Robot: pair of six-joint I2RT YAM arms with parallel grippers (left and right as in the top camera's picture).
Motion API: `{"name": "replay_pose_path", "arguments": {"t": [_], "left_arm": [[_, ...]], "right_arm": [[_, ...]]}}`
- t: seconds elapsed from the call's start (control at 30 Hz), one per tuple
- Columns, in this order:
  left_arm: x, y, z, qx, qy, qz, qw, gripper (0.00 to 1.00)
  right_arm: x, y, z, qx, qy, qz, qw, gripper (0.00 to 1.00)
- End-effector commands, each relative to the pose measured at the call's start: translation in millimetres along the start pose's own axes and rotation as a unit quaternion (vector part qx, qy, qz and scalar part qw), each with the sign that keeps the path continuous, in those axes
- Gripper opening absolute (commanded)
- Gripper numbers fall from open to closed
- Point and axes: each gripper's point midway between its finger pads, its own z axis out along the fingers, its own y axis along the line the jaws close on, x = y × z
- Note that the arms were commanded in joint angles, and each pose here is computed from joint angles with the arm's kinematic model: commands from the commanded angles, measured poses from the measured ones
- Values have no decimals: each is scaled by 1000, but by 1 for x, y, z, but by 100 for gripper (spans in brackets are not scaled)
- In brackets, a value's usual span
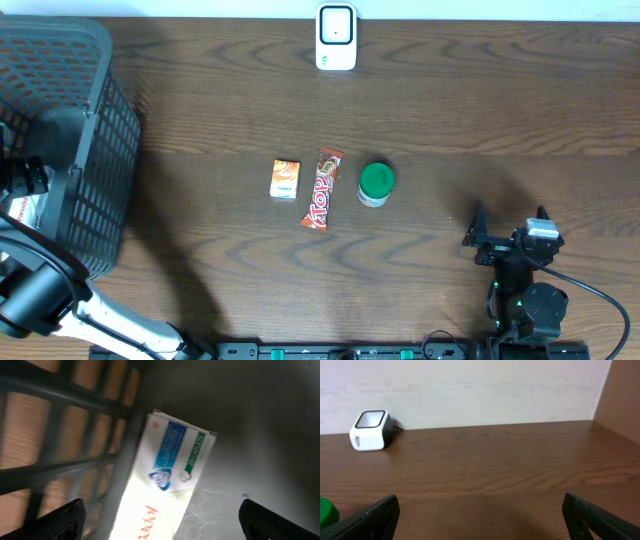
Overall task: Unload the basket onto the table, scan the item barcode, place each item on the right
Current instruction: 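Reach left gripper into basket and grasp white-blue caplets box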
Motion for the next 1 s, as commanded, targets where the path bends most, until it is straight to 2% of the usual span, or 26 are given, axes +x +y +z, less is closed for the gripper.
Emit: {"name": "replay_pose_path", "arguments": {"t": [0.0,0.23,0.57,0.63,0.73,0.77,0.8,0.83,0.93,0.97], "left_arm": [[18,-8,32,32,30,-3,999,98],[35,-15,62,52,60,-8,997,98],[32,-17,65,59,52,-9,997,98],[29,-20,65,70,45,-11,996,94],[28,-23,65,78,41,-11,996,82],[28,-23,65,78,41,-11,996,75],[28,-23,65,78,41,-11,996,61],[28,-23,65,78,41,-11,996,53],[28,-23,65,78,41,-11,996,52],[28,-24,64,79,40,-12,996,63]], "right_arm": [[0,1,0,-2,-1,-6,1000,99],[0,1,0,-2,-1,-6,1000,99],[0,1,0,-2,-1,-6,1000,99],[0,1,0,-2,-1,-6,1000,99],[0,1,0,-2,-1,-6,1000,99],[0,1,0,-2,-1,-6,1000,99],[0,1,0,-2,-1,-6,1000,99],[0,1,0,-2,-1,-6,1000,99],[0,1,0,-2,-1,-6,1000,99],[0,1,0,-2,-1,-6,1000,99]]}}
